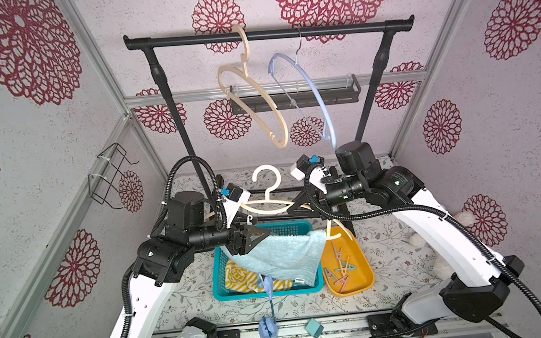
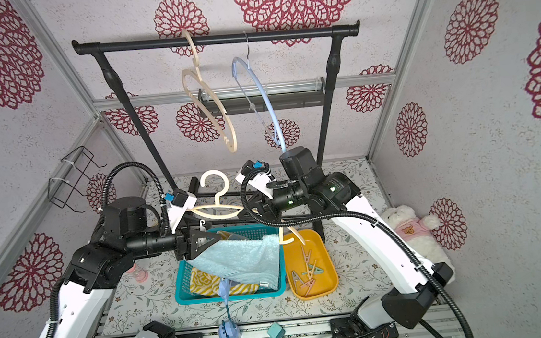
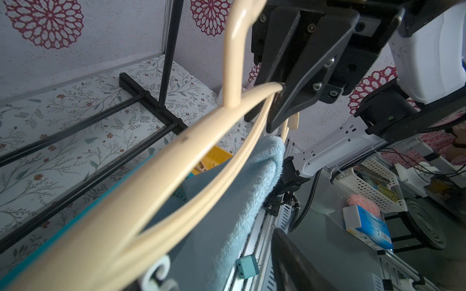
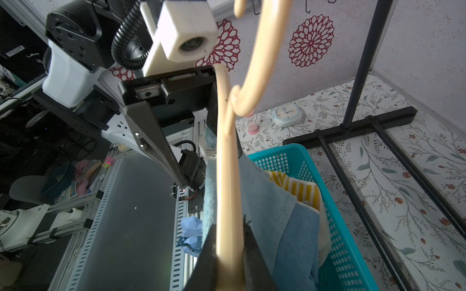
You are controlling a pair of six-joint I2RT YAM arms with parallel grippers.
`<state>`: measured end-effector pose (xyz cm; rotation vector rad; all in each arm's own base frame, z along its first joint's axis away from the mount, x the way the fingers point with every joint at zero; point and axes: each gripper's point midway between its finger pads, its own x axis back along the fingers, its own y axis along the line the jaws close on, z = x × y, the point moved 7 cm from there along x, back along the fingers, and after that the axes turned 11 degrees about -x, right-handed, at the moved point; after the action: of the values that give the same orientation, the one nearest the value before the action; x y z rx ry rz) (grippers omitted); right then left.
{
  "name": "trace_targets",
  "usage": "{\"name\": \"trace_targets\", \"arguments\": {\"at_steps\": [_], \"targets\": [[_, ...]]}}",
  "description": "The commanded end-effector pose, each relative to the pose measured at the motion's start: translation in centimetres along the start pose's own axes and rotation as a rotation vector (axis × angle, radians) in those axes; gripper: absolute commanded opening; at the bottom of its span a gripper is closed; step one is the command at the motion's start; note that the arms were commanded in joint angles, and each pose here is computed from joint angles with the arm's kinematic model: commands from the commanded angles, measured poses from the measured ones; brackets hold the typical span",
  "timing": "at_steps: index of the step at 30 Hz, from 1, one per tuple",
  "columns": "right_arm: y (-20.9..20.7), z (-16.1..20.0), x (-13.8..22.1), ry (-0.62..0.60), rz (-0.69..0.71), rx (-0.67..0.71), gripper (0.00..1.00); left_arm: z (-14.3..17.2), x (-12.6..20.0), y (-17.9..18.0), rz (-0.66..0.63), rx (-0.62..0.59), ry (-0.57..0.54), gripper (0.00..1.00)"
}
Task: Remove the clothespins securing towels to the hanger
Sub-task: Remove the clothespin from the hanger.
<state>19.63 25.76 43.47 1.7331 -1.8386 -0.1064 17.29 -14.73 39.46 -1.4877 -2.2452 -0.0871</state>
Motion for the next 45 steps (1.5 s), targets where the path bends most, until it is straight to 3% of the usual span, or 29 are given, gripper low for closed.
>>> {"name": "trace_targets", "arguments": {"at_steps": [1, 7, 17, 26, 35, 38, 45], "targets": [[1.4, -0.9, 0.8, -0.025, -0.079, 0.055, 0.0, 0.2, 0.6, -0.4, 0.028, -0.018, -0.012, 0.73], [1.4, -1.1, 0.9, -0.029, -0.092, 0.053, 0.0, 0.6, 0.9, -0.7, 0.059, -0.009, -0.009, 0.75], [1.5, -1.2, 0.9, -0.022, -0.118, 0.047, 0.0, 0.7, 1.0, -1.1, 0.106, -0.01, -0.014, 0.55], [1.6, -1.3, 0.8, -0.01, -0.143, 0.044, 0.0, 1.1, 1.3, -1.6, 0.118, -0.018, -0.007, 0.56], [1.5, -1.3, 0.7, -0.007, -0.149, 0.037, 0.0, 1.1, 1.3, -1.6, 0.129, -0.017, -0.006, 0.43], [1.4, -1.3, 0.7, -0.006, -0.144, 0.035, 0.0, 1.0, 1.3, -1.6, 0.13, -0.018, -0.008, 0.37], [1.3, -1.3, 0.5, -0.005, -0.139, 0.033, 0.0, 0.9, 1.2, -1.5, 0.129, -0.018, -0.016, 0.11]]}}
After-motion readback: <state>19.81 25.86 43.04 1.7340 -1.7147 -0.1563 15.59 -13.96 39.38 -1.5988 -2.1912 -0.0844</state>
